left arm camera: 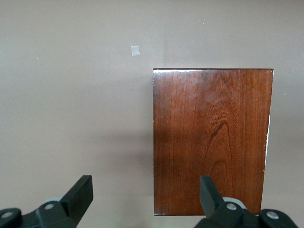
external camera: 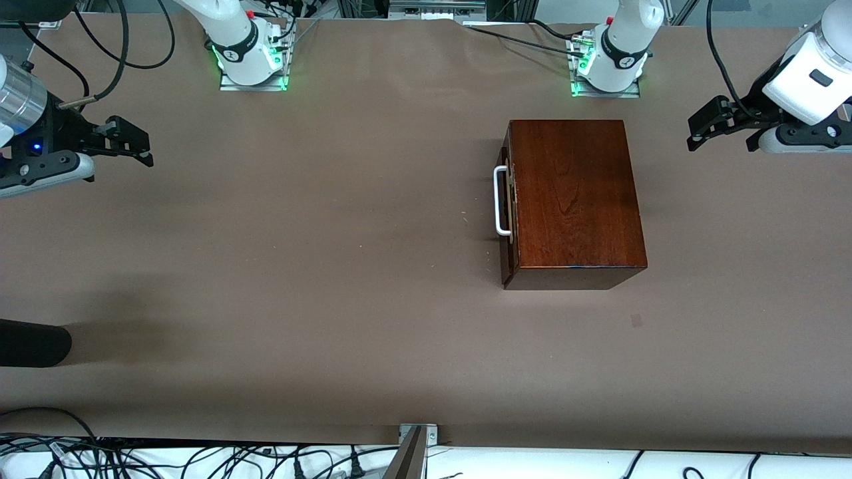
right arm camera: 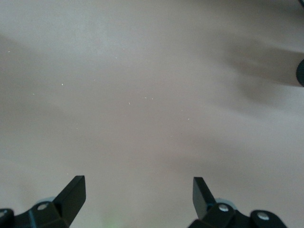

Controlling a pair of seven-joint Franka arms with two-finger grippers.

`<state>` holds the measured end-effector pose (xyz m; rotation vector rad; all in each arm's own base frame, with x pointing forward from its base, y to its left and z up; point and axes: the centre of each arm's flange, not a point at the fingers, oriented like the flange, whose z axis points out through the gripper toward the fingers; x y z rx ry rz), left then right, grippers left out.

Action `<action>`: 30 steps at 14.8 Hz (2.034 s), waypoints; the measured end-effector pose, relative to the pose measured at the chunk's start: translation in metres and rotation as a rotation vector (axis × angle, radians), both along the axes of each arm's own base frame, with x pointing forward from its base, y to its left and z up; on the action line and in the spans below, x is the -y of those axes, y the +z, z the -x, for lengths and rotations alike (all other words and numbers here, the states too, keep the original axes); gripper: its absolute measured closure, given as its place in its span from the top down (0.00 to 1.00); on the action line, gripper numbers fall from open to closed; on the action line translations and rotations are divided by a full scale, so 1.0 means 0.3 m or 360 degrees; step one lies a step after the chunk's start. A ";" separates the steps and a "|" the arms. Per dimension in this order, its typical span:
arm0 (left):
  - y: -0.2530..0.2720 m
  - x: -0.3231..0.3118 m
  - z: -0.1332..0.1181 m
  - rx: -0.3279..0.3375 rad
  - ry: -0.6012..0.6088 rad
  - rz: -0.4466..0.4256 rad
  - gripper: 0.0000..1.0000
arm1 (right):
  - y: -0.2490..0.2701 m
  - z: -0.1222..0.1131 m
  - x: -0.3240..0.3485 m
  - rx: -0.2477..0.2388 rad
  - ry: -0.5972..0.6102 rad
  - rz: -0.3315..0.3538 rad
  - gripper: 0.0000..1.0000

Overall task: Open drawer, take yellow block, close drawer
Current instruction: 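Move the left gripper to the white drawer handle of the wooden box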

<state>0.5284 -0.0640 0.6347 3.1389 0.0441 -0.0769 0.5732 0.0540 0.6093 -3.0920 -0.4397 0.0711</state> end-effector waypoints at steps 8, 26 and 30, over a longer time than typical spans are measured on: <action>-0.020 0.000 0.009 -0.0072 -0.0002 -0.0008 1.00 | 0.000 0.000 0.000 -0.0002 0.0000 0.0000 1.00; -0.420 0.933 0.047 -0.0244 -0.0151 0.0007 1.00 | -0.006 0.005 0.007 -0.0026 -0.0005 0.0003 1.00; -0.618 1.177 0.114 -0.0103 -0.0225 -0.0202 1.00 | -0.006 0.005 0.007 -0.0027 -0.0005 0.0003 1.00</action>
